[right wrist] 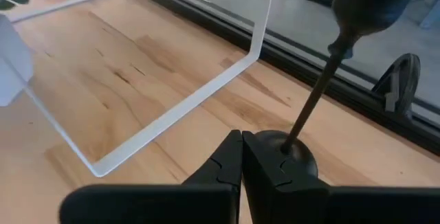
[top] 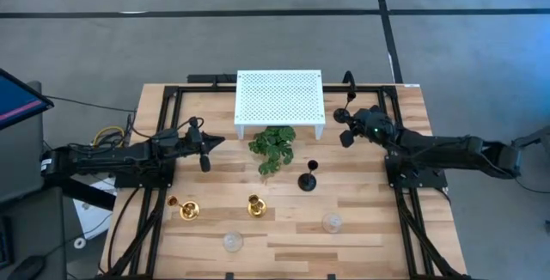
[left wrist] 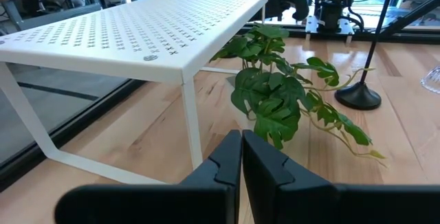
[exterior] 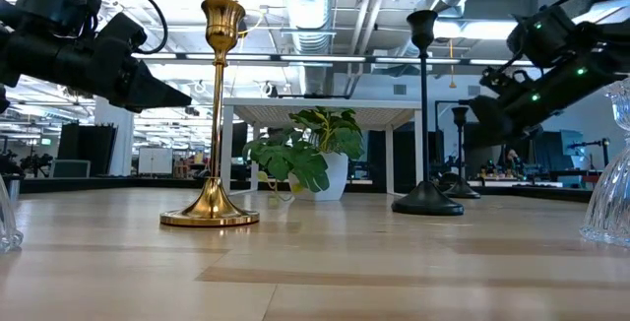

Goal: Pick & Place candle stick holders
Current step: Put the top black candle holder on the shelf

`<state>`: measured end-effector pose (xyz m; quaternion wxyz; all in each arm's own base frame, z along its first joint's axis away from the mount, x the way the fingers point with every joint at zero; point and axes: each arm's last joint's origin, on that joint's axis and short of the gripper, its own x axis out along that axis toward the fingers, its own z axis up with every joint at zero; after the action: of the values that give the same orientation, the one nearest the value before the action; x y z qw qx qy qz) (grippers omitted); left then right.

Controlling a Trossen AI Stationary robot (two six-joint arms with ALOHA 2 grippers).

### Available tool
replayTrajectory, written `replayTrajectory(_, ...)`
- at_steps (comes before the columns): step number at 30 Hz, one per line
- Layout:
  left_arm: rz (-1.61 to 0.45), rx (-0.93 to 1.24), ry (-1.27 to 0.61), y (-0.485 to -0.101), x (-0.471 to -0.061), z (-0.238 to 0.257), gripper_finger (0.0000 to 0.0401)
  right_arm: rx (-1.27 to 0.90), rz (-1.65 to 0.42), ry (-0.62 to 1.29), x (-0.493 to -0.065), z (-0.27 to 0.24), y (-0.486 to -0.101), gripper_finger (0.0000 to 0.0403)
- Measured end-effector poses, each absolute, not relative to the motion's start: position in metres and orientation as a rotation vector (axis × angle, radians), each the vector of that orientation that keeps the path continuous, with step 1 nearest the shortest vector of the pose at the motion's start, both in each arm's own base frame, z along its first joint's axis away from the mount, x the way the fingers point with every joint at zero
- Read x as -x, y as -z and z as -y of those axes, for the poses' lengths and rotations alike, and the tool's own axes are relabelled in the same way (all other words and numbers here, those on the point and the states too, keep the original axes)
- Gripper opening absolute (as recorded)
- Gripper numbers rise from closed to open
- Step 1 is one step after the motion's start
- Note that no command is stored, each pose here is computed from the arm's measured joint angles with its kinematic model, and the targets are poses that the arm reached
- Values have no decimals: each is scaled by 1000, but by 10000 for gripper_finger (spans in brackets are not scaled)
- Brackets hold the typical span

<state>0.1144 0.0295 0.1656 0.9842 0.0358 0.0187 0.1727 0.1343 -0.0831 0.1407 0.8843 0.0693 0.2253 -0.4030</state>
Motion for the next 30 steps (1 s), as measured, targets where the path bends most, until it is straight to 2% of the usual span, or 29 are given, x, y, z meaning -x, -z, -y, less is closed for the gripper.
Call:
replayTrajectory(5,-37,-72,-347,-166,-114,-29,14,-141,-524,837,-136,84,-133,58)
replayTrajectory(14,-37,-72,-347,-166,-114,-29,14,-188,-502,904,-136,87,-132,222)
replayTrajectory(17,-37,-72,-347,-166,-114,-29,14,-191,-444,929,-137,90,-136,260)
replayTrajectory(22,-38,-72,-347,-166,-114,-29,14,-190,-335,951,-138,96,-145,271)
replayTrajectory(30,-38,-72,-347,-166,-114,-29,14,-195,-290,998,-135,103,-148,246)
